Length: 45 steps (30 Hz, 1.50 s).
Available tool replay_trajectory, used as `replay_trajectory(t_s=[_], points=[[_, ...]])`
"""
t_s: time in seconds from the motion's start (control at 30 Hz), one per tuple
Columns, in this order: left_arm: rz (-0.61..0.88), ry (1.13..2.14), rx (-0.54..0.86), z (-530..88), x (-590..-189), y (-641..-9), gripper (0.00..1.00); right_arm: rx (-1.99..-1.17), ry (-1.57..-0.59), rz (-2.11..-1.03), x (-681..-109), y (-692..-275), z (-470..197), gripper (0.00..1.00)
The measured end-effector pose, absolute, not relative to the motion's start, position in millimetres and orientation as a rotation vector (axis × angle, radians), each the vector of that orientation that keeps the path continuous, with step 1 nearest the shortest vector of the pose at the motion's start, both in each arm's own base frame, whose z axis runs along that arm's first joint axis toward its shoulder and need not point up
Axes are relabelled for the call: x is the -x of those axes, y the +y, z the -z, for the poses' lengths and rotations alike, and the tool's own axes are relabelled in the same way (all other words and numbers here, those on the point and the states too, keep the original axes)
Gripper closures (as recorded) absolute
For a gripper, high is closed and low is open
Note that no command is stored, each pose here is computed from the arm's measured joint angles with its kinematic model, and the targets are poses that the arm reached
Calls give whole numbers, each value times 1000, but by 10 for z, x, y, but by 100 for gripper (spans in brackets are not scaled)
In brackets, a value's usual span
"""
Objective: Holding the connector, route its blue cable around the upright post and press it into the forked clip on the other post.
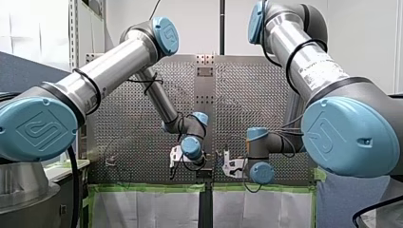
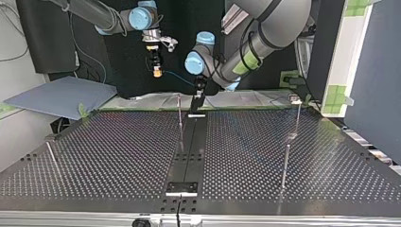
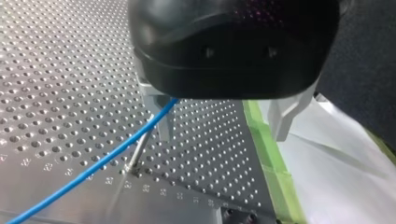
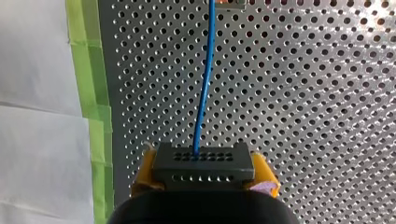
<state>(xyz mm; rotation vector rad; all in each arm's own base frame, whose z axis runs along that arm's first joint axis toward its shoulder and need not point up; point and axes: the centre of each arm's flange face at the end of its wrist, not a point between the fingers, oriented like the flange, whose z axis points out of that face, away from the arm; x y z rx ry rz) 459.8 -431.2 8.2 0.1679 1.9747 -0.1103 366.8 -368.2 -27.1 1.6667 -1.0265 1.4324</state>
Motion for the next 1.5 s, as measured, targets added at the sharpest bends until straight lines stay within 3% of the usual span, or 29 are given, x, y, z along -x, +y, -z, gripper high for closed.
replay_trajectory(t_s=[1.5], points=[[-3,1927,-151,-38,-4516,-4241,0,-1700,-997,-1467,-3722,-3684,263,100]])
